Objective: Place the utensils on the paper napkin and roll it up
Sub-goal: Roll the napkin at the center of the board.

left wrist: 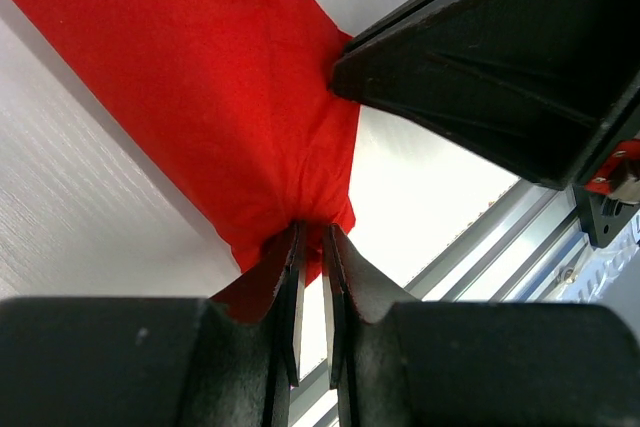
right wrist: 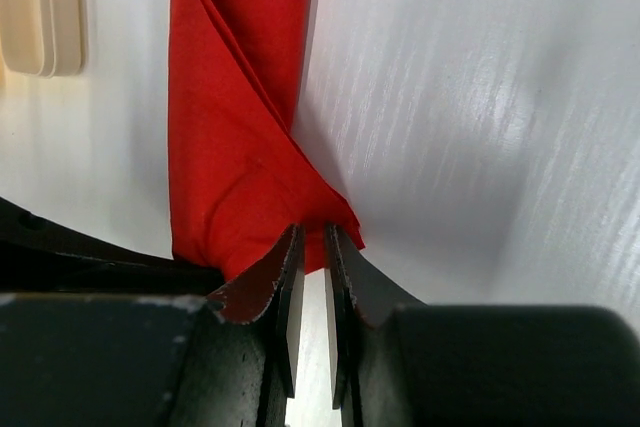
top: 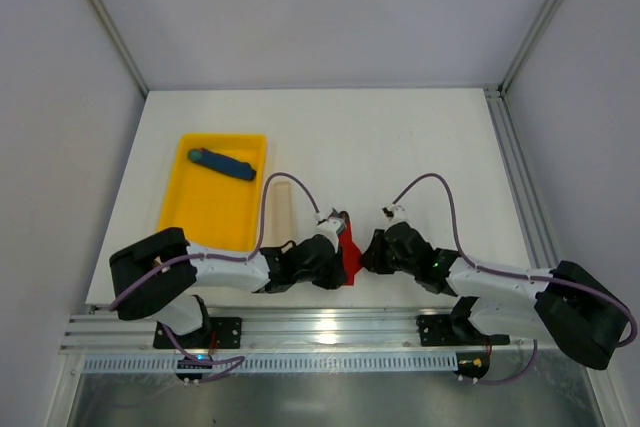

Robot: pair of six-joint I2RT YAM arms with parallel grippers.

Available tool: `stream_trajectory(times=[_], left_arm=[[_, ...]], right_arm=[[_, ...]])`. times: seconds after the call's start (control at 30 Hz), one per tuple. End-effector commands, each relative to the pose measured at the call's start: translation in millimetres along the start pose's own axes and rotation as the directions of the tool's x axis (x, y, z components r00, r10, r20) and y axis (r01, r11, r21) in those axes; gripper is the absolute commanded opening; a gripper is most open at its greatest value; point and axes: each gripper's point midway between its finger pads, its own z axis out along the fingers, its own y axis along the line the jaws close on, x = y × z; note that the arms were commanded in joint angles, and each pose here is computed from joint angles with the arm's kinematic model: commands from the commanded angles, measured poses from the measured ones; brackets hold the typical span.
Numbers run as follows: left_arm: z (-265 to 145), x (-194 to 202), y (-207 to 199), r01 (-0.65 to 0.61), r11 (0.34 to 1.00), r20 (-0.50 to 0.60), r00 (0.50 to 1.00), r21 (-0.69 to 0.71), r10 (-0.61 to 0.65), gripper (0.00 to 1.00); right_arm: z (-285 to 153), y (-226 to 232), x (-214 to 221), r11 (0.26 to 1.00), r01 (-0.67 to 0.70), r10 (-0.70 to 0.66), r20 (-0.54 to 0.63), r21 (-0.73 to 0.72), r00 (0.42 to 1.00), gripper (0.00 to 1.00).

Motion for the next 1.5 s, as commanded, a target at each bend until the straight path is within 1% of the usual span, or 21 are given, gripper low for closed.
stream_trajectory(times=[0.0, 0.07, 0.1, 0.2, 0.23, 0.27, 0.33, 0.37, 0.4, 0.5, 0.57, 0.6, 0.67, 0.7, 0.83, 1.2, 1.27, 1.33, 1.37, 1.4, 1.47], left_arm=[[2.4, 19.7, 20.0, -0.022, 0.997, -0.06, 0.998, -0.067, 0.018, 0.17], [2.0, 20.9, 21.3, -0.022, 0.997, -0.061, 0.998, -0.068, 0.018, 0.17], [2.1, 20.8, 21.5, -0.022, 0.997, -0.06, 0.998, -0.069, 0.018, 0.17], [3.6, 22.9, 24.6, -0.022, 0.997, -0.064, 0.998, -0.08, 0.017, 0.17], [3.8, 22.3, 23.6, -0.022, 0.997, -0.063, 0.998, -0.077, 0.017, 0.17], [4.6, 23.6, 24.0, -0.021, 0.997, -0.068, 0.998, -0.078, 0.015, 0.17], [5.0, 22.7, 23.5, -0.022, 0.997, -0.067, 0.998, -0.079, 0.017, 0.17], [5.0, 22.7, 23.5, -0.022, 0.997, -0.067, 0.998, -0.079, 0.017, 0.17], [4.9, 23.0, 23.7, -0.023, 0.997, -0.068, 0.998, -0.08, 0.017, 0.17], [5.9, 24.3, 25.2, -0.021, 0.996, -0.073, 0.997, -0.088, 0.014, 0.17], [7.6, 26.0, 26.4, -0.021, 0.995, -0.082, 0.997, -0.094, 0.013, 0.17], [7.9, 27.6, 27.9, -0.022, 0.995, -0.088, 0.996, -0.101, 0.013, 0.17], [9.3, 28.7, 28.7, -0.02, 0.994, -0.092, 0.996, -0.108, 0.01, 0.17], [10.2, 28.7, 29.3, -0.019, 0.994, -0.092, 0.996, -0.11, 0.009, 0.17], [14.6, 27.8, 26.1, -0.021, 0.994, -0.102, 0.995, -0.109, 0.01, 0.17], [16.0, 32.1, 29.0, -0.024, 0.992, -0.124, 0.992, -0.125, 0.008, 0.17], [16.4, 32.1, 28.2, -0.024, 0.992, -0.127, 0.992, -0.124, 0.008, 0.17], [16.5, 32.0, 28.5, -0.025, 0.991, -0.13, 0.992, -0.128, 0.008, 0.17], [16.7, 32.3, 28.4, -0.025, 0.991, -0.132, 0.991, -0.128, 0.008, 0.17], [16.7, 31.8, 28.4, -0.026, 0.991, -0.131, 0.991, -0.129, 0.009, 0.17], [16.9, 32.4, 28.5, -0.025, 0.991, -0.133, 0.991, -0.129, 0.008, 0.17]], right_arm=[[-12.5, 13.6, -29.2, 0.999, 0.042, -0.043, 0.06, 0.022, 0.997, 0.21], [-23.8, 21.8, -38.4, 0.998, 0.064, -0.064, 0.07, 0.011, 0.996, 0.21], [-27.8, 32.5, -48.8, 0.998, 0.066, -0.065, 0.093, -0.012, 0.994, 0.21], [-28.5, 51.8, -63.0, 0.994, 0.09, -0.082, 0.118, -0.063, 0.99, 0.21], [-24.1, 56.0, -60.7, 0.992, 0.1, -0.091, 0.102, -0.082, 0.991, 0.21], [-21.0, 66.0, -68.2, 0.988, 0.104, -0.089, 0.128, -0.116, 0.988, 0.21], [-15.9, 77.2, -76.0, 0.982, 0.124, -0.105, 0.138, -0.145, 0.985, 0.21], [-5.6, 78.7, -73.2, 0.979, 0.126, -0.11, 0.107, -0.159, 0.988, 0.21], [-1.4, 81.8, -77.1, 0.977, 0.132, -0.114, 0.111, -0.17, 0.987, 0.21], [19.0, 73.3, -75.6, 0.976, 0.113, -0.1, 0.075, -0.187, 0.992, 0.21], [24.6, 60.7, -72.6, 0.983, 0.089, -0.078, 0.068, -0.162, 0.995, 0.21], [24.2, 48.8, -60.9, 0.986, 0.083, -0.077, 0.051, -0.143, 0.996, 0.21], [20.1, 44.1, -55.6, 0.985, 0.079, -0.069, 0.069, -0.157, 0.995, 0.21], [19.1, 33.1, -43.5, 0.987, 0.071, -0.064, 0.052, -0.144, 0.997, 0.21], [22.2, 21.1, -31.9, 0.99, 0.078, -0.075, 0.026, -0.12, 0.997, 0.21], [14.0, -7.8, -31.2, 0.995, 0.101, -0.101, 0.059, 0.002, 0.993, 0.22], [12.3, -15.7, -35.2, 0.992, 0.115, -0.119, 0.065, 0.055, 0.991, 0.21], [6.7, -5.2, -47.0, 0.99, 0.134, -0.136, 0.087, 0.039, 0.987, 0.22], [2.6, -4.7, -46.5, 0.988, 0.148, -0.15, 0.073, 0.042, 0.986, 0.22], [-4.7, 11.1, -58.8, 0.988, 0.156, -0.155, 0.104, -0.001, 0.982, 0.22], [-14.0, 24.7, -61.1, 0.984, 0.173, -0.168, 0.092, -0.05, 0.982, 0.22]])
